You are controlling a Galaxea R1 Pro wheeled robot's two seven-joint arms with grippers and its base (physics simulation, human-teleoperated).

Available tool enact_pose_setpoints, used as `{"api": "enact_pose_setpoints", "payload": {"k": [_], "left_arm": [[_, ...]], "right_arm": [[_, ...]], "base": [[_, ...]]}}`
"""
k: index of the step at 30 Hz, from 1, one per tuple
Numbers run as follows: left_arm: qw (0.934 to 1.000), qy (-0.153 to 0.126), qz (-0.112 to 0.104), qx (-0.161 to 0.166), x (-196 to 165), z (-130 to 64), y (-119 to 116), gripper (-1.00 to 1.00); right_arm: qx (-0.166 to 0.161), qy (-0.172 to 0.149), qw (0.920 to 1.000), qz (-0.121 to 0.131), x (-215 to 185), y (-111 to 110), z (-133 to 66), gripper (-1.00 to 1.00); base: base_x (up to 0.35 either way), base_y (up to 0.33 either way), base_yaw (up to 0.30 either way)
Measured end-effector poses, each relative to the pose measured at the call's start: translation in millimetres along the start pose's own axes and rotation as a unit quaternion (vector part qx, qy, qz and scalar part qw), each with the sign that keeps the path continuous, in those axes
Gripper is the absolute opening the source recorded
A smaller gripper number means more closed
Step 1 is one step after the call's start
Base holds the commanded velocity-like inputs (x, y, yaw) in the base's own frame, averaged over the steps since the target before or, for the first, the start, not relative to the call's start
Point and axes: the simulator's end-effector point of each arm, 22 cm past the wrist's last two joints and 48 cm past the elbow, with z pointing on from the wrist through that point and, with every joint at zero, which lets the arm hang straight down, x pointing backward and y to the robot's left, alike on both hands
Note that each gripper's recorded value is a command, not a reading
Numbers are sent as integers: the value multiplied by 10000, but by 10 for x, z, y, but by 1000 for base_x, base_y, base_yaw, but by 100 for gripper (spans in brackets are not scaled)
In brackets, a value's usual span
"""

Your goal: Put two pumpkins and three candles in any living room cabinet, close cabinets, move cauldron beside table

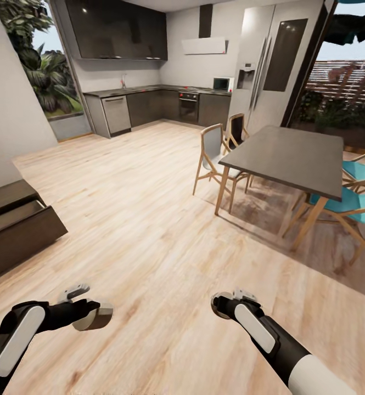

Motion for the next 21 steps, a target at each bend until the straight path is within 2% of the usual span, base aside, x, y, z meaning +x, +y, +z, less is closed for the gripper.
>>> {"api": "enact_pose_setpoints", "payload": {"k": [8,21], "left_arm": [[9994,-189,-292,-46,-151,-82,166,-100],[9994,-191,-301,-50,-152,-86,178,-100]], "right_arm": [[-2,3,10000,2,4,4,1,-100],[-3,4,10000,-1,5,6,0,-100]], "base": [[0,0,290],[0,0,290]]}}
